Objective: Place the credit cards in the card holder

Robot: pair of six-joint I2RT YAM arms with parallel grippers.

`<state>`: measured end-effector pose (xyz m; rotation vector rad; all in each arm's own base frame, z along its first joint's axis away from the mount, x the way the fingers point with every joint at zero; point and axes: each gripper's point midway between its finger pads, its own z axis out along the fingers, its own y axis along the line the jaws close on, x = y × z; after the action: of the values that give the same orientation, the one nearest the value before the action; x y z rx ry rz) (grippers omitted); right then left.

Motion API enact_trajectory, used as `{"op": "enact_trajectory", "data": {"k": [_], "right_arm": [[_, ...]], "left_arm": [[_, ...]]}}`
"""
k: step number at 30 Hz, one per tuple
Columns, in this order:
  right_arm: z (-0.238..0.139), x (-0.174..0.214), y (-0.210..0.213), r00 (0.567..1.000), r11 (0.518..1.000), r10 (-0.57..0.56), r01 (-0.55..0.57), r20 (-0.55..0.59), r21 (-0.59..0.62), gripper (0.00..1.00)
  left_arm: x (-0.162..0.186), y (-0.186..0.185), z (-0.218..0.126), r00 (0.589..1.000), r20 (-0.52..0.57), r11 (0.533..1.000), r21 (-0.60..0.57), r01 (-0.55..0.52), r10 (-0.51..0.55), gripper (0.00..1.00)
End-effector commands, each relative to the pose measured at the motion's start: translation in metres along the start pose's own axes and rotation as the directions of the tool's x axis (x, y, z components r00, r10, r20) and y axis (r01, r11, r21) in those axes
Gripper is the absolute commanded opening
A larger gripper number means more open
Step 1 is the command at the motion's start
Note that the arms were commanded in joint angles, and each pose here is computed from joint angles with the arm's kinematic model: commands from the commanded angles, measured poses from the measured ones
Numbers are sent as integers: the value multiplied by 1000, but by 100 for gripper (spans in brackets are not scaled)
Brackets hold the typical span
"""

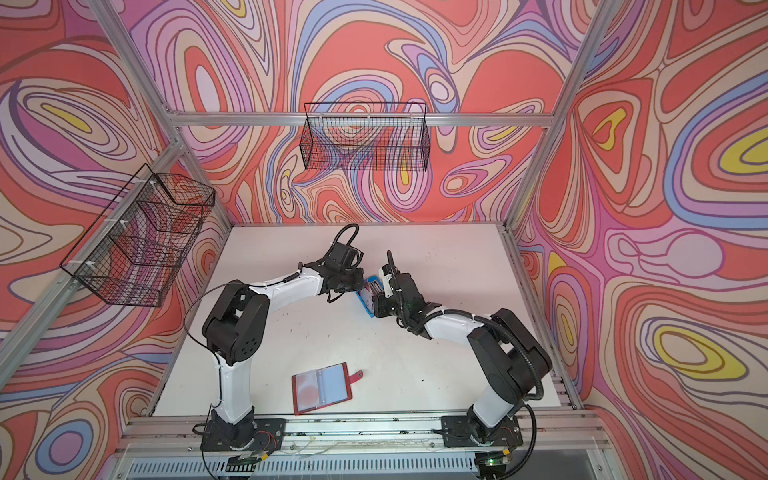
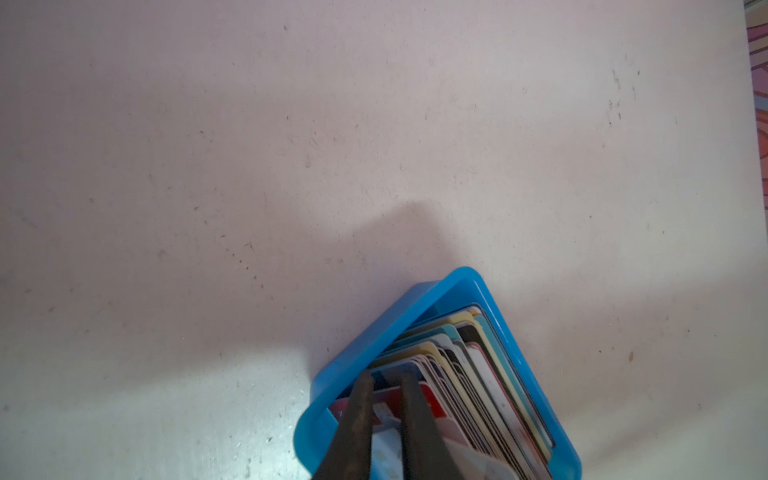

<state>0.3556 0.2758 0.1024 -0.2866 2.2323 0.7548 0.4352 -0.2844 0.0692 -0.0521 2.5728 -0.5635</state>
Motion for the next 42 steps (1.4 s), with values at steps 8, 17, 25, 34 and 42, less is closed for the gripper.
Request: {"op": "enact_trajectory", "data": {"k": [8,17,25,34,42], "right_arm": [[-8,-11,0,998,1000,-4,3,60,13,0],[-23,-24,-7,992,998,-12,3,127,68,0],[-25,-22,-12,990,996,-11,-1,138,90,0],[-59,-39,-15,970,990,-34,0,241,138,0],[-88,-51,3,954,998,-2,-19,299,67,0]], "left_arm": [[7,0,-5,999,-29,1000,6,-26,26,15],[11,-2,-13,998,-27,998,31,-51,52,15],[3,-8,-35,998,23,997,49,-63,62,16],[-12,-25,-74,994,93,992,99,-74,64,17],[0,-17,-145,978,206,991,129,-42,15,19]]}}
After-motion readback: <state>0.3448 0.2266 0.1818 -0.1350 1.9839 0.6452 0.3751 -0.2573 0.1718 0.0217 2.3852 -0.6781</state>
